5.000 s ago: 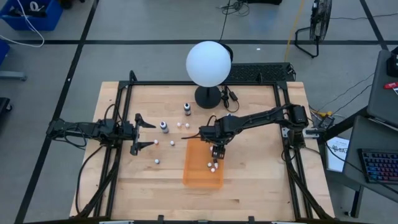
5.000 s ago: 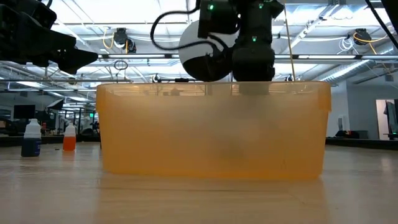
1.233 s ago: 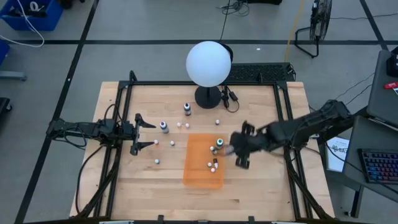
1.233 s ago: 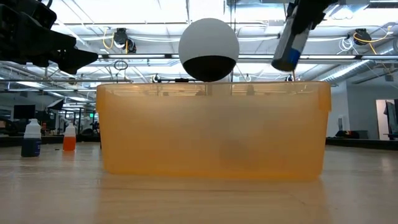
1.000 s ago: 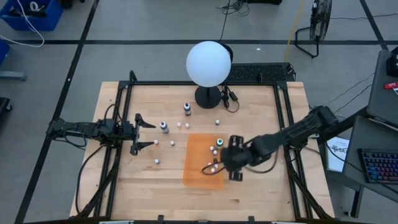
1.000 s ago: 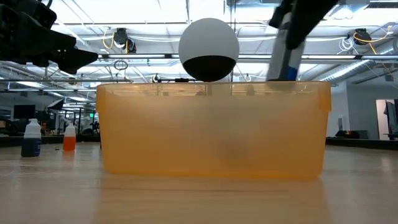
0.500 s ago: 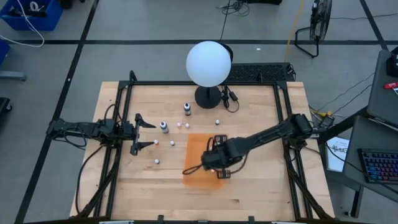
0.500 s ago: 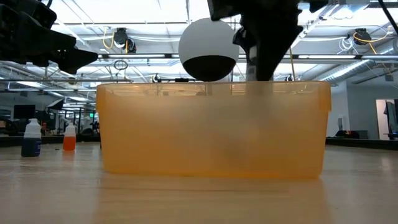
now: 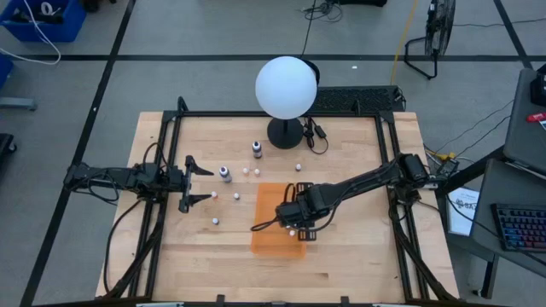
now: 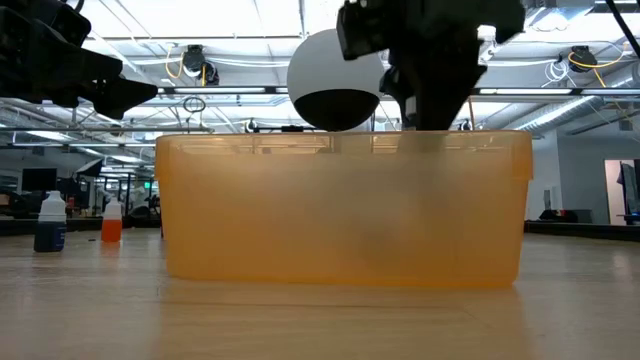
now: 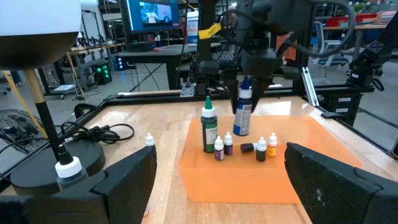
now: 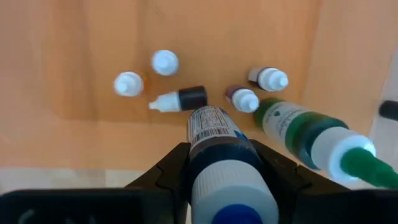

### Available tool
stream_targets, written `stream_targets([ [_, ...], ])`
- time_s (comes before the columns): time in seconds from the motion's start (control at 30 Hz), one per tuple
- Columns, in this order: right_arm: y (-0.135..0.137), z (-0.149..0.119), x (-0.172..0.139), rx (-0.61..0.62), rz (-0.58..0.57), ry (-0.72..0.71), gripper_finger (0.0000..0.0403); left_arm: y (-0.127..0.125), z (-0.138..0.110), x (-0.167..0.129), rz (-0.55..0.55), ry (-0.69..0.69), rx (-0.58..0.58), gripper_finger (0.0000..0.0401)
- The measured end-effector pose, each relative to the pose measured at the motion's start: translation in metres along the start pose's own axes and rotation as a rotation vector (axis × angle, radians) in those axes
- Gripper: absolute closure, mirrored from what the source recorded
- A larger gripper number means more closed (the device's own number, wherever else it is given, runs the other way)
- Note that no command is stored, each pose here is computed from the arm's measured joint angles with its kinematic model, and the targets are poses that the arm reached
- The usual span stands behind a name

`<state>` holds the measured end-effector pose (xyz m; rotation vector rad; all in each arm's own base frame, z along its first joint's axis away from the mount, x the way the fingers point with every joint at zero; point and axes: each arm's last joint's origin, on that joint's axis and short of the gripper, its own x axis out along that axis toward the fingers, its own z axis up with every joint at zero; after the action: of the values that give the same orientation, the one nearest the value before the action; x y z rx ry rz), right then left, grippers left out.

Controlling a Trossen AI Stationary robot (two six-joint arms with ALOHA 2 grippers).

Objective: Pick & Place food coloring
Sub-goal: Put the large blue food coloring bottle into the orange bin, then put the small black food coloring bottle into the orange bin

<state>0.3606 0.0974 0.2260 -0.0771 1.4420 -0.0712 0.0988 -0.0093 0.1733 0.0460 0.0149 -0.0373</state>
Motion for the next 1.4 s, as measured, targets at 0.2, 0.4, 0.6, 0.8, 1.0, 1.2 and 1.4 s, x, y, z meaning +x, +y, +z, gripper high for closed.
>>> stream_targets([
  [0.2,-0.001,-0.006,0.019,0.008,0.033,0.028,0.0278,0.0,0.0,0.0,0.0,0.0,0.0,0.005],
  [0.4,-0.002,-0.01,0.03,0.014,0.045,0.035,0.0278,0.0,0.0,0.0,0.0,0.0,0.0,0.005],
  [0.6,0.0,-0.011,0.034,0.027,0.087,0.033,0.0278,0.0,0.0,0.0,0.0,0.0,0.0,0.005],
  [0.8,0.0,-0.009,0.034,0.085,0.104,0.018,0.0264,0.0,0.0,0.0,0.0,-0.001,0.0,0.005],
  [1.0,0.0,-0.009,0.035,0.148,0.103,0.024,0.0138,0.0,0.0,0.0,0.0,0.0,0.0,0.005],
  [1.2,-0.002,-0.012,0.025,0.194,0.108,0.014,0.0099,0.0,0.0,0.0,0.0,0.0,0.0,0.005],
  [1.4,-0.009,-0.023,-0.012,0.245,0.127,-0.053,0.011,0.0,0.0,0.0,0.0,0.0,0.0,0.005],
])
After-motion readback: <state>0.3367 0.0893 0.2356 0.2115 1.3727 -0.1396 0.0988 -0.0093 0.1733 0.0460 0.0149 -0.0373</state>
